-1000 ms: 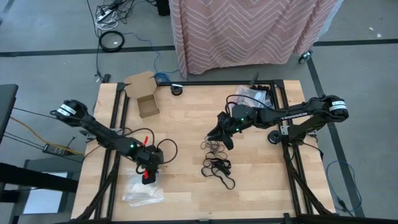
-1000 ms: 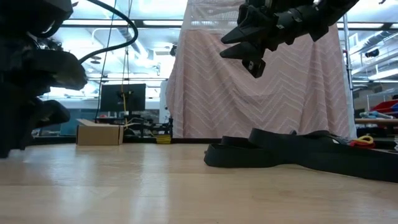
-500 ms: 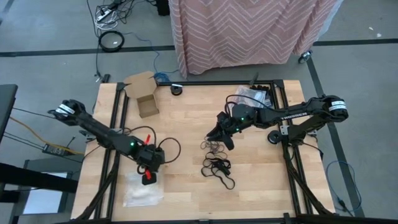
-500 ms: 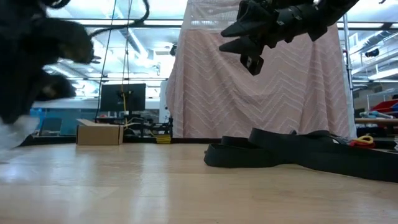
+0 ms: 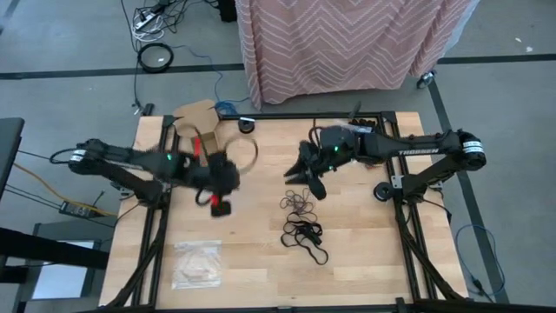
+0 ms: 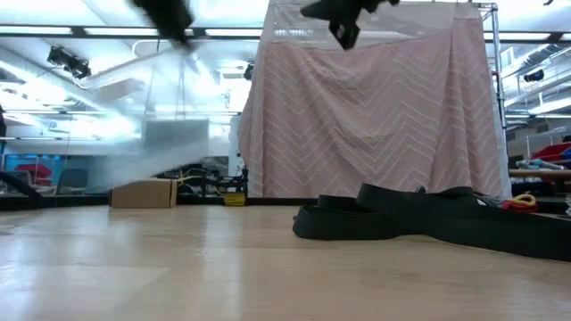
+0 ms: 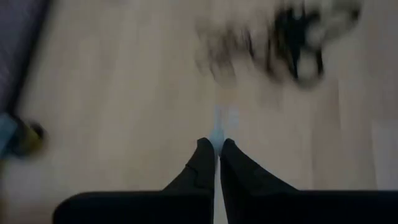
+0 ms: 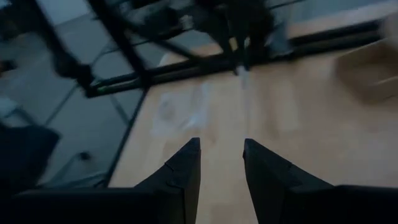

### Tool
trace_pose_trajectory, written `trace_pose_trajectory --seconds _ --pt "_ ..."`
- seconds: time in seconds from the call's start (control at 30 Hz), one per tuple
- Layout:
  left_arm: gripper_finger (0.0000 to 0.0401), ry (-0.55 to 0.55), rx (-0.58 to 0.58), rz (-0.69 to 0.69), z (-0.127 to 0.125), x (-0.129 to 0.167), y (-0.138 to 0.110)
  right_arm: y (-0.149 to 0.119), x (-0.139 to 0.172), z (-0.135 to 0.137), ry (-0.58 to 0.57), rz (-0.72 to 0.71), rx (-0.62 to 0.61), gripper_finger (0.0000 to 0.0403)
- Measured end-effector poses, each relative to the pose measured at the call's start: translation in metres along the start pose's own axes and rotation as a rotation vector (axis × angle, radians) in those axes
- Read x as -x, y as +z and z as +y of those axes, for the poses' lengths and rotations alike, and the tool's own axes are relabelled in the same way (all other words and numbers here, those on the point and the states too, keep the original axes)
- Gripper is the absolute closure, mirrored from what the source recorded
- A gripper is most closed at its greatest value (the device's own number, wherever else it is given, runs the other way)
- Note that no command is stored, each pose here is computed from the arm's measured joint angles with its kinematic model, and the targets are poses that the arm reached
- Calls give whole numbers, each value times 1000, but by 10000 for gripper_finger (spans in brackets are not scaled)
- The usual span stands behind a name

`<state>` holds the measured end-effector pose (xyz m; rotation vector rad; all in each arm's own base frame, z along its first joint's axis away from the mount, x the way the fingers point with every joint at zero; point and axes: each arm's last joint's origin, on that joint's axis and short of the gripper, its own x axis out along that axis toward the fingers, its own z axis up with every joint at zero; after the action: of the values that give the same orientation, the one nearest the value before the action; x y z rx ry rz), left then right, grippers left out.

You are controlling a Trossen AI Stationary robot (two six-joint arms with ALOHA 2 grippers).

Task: Sort rubber bands
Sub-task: Open the transparent zip bag

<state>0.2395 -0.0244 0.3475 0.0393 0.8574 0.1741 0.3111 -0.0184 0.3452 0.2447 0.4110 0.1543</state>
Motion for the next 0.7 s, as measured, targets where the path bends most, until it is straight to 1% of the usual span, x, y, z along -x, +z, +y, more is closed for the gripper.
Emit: trace_pose_trajectory --seconds 0.1,0.2,0.3,0.4,0.57,0.7 --pt "390 39 -6 -142 19 15 26 20 13 -5 -59 -19 42 285" --pt "390 57 -15 -231 34 24 47 34 25 -11 -106 -27 87 276" --pt "390 49 -41 -248 43 24 63 43 34 -19 -141 -37 98 262" --pt "390 35 -73 -262 46 15 77 48 40 -26 -154 -47 88 246" --pt "390 41 -122 -278 46 -3 100 49 43 -31 -91 -49 63 227" --pt "390 54 -149 -257 48 -17 113 49 43 -30 -83 -49 63 230"
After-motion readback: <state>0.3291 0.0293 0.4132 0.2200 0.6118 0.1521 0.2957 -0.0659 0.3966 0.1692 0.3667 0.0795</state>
